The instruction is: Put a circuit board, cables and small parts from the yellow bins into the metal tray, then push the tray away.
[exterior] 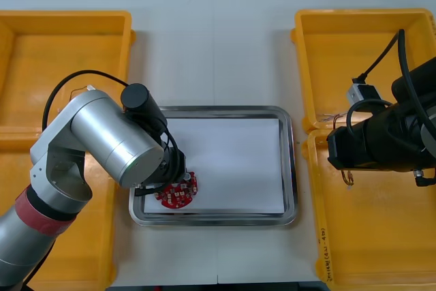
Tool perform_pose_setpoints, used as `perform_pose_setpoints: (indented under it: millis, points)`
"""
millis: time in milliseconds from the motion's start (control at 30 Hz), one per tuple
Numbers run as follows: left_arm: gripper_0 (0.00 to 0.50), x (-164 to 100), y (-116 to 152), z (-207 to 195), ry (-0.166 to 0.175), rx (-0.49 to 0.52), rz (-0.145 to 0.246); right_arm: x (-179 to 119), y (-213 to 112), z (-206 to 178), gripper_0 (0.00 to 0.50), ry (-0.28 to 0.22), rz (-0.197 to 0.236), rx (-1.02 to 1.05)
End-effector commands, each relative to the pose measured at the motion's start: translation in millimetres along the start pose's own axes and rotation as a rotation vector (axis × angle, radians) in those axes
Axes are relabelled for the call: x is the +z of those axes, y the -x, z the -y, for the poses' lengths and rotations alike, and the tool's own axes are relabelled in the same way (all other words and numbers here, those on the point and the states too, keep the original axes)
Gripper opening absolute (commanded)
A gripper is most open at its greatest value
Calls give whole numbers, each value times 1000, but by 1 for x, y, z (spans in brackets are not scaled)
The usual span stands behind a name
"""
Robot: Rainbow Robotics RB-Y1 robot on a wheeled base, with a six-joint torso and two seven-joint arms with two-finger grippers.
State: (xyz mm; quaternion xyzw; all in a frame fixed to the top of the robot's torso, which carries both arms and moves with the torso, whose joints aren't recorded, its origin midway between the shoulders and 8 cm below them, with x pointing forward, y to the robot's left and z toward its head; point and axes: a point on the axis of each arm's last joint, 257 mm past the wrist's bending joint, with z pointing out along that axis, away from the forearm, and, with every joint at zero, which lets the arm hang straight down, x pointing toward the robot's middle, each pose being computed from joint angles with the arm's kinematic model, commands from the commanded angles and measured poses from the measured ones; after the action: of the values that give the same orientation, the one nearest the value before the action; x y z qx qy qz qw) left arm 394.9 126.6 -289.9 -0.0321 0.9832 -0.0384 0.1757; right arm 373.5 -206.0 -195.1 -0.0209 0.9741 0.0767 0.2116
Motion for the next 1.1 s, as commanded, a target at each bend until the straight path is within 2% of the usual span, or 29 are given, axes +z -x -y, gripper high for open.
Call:
perform_pose_setpoints:
  millis: [33,300,500,733,900,1000,1100]
  points:
    - [500,-10,-4,13,-20,96,12,0,-4,-8,0,16,-9,-41]
    - [500,-51,4,3,-30,70,43,0,-6,-9,0,22,-15,-58]
    - [500,-87,25,8,-93,59,152,0,-6,-9,0,24,-15,-65]
    - [500,-117,41,2,-121,55,242,0,-8,-11,0,32,-21,-90]
    - [500,-135,49,-2,-132,73,282,0,-9,-13,0,38,-26,-113]
    - [500,-152,64,-6,-145,83,310,0,-10,-14,0,42,-27,-139]
    - [500,-158,73,-22,-133,54,311,-1,-9,-16,0,47,-25,-203]
